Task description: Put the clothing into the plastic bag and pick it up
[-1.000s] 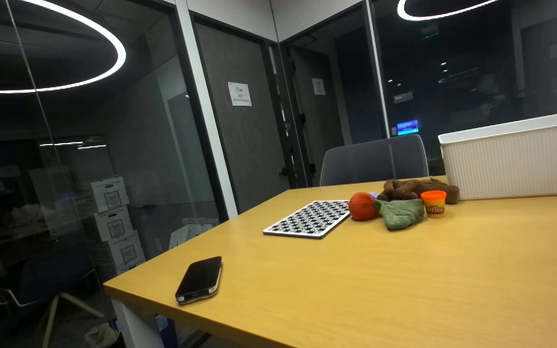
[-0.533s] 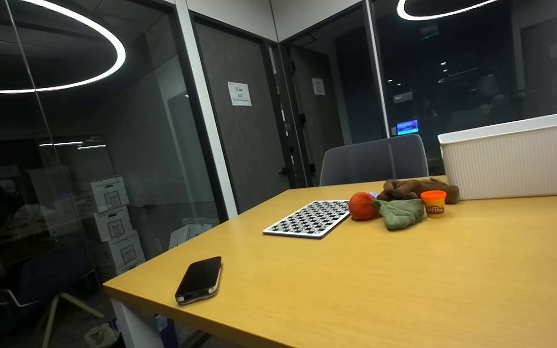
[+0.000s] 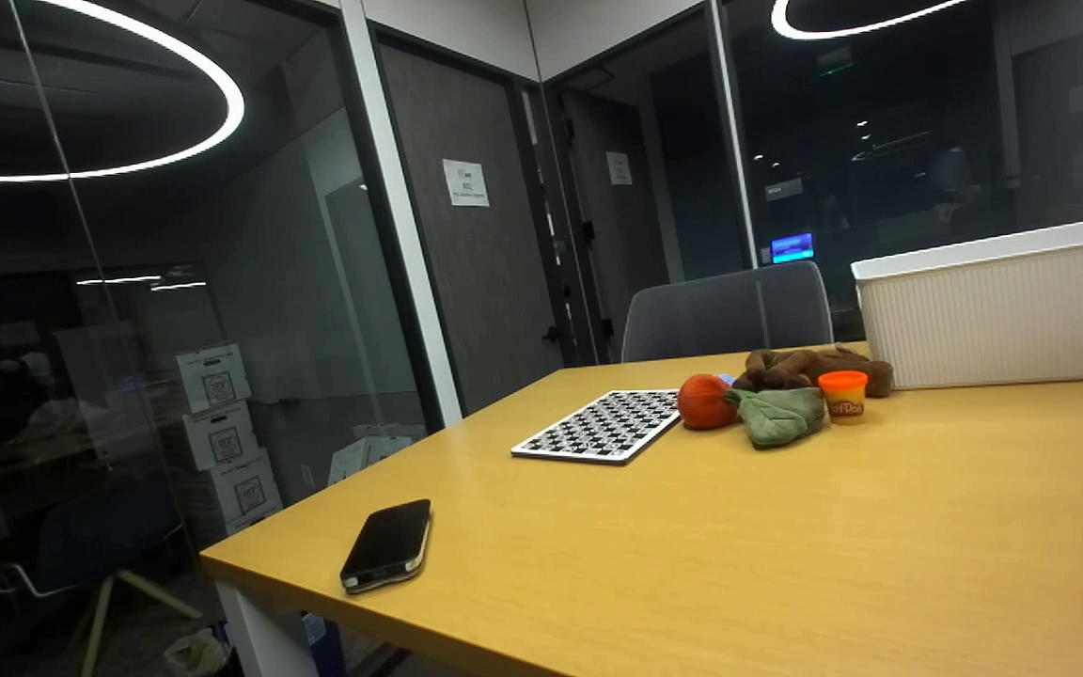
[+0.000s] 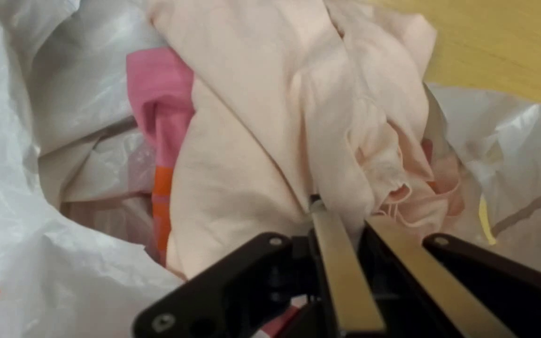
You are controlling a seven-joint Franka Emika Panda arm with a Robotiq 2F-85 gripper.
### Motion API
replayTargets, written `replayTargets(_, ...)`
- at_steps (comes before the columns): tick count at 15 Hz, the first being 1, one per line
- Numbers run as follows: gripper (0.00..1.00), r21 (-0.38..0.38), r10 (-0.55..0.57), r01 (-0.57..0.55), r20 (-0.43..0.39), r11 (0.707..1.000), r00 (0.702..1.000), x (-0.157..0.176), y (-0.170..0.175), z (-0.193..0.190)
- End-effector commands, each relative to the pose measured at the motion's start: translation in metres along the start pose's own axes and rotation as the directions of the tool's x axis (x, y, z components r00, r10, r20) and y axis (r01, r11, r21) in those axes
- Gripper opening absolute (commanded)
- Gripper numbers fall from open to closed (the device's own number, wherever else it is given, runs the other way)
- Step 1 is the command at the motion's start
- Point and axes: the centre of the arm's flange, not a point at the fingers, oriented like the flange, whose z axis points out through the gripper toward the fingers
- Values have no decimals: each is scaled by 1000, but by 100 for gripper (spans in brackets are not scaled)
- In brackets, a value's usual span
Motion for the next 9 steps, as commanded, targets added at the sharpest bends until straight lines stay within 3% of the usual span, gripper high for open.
replayTargets(1,7,-25,17,-19,-86,1000,996,38,4,2)
replayTargets(4,6,-42,71,-79,-177,996,982,46,11,10)
replayTargets(9,6,-189,66,-150,-389,970,919,41,23,-2)
